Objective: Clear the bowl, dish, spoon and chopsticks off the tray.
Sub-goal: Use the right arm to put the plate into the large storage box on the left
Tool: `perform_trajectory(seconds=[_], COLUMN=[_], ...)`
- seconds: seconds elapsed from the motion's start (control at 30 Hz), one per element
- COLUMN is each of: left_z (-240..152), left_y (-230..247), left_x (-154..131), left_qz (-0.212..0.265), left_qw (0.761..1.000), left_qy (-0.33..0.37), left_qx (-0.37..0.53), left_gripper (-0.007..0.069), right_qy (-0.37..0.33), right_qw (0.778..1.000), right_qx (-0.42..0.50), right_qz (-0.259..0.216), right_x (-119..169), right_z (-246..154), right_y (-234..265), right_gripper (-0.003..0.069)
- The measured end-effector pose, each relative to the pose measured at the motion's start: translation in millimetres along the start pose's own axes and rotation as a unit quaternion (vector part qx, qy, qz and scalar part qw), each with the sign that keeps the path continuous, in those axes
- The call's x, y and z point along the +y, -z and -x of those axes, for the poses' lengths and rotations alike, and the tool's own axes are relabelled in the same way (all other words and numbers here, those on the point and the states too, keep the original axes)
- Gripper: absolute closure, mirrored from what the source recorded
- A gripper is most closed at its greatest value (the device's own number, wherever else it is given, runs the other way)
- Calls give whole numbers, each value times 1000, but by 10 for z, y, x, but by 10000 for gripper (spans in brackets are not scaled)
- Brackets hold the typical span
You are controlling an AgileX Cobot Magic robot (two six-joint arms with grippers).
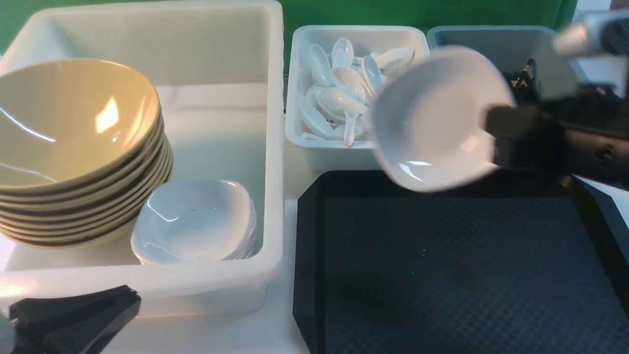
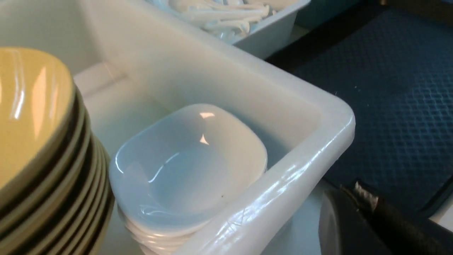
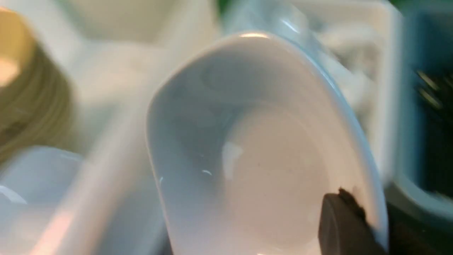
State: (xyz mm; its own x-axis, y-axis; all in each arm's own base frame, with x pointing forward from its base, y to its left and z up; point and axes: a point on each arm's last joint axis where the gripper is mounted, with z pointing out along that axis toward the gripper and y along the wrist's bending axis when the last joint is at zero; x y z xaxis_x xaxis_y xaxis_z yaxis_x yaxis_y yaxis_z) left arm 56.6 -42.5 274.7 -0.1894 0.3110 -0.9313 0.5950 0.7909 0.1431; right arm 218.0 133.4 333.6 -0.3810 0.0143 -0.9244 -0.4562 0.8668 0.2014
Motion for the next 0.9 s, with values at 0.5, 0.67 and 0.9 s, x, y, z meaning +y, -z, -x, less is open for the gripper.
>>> perform_trajectory(seconds=[0.5, 0.67, 0.9], left_z=[-8, -11, -15], left_y=[49, 49, 49], left_x=[9, 13, 30], left_qz=[14, 16, 25], left_qw=[1000, 999, 999], left_qy=[-23, -28, -42], left_qx=[-7, -5, -2], left_gripper=[634, 634, 634], right_qy=[164, 201, 294], right_qw=[968, 955, 940], right_qx=[151, 187, 165], right_qz=[115, 113, 59], right_x=[1139, 1178, 1045], right_z=[-142, 71, 664], right_y=[-1600, -1510, -840], right_gripper=[429, 294, 384])
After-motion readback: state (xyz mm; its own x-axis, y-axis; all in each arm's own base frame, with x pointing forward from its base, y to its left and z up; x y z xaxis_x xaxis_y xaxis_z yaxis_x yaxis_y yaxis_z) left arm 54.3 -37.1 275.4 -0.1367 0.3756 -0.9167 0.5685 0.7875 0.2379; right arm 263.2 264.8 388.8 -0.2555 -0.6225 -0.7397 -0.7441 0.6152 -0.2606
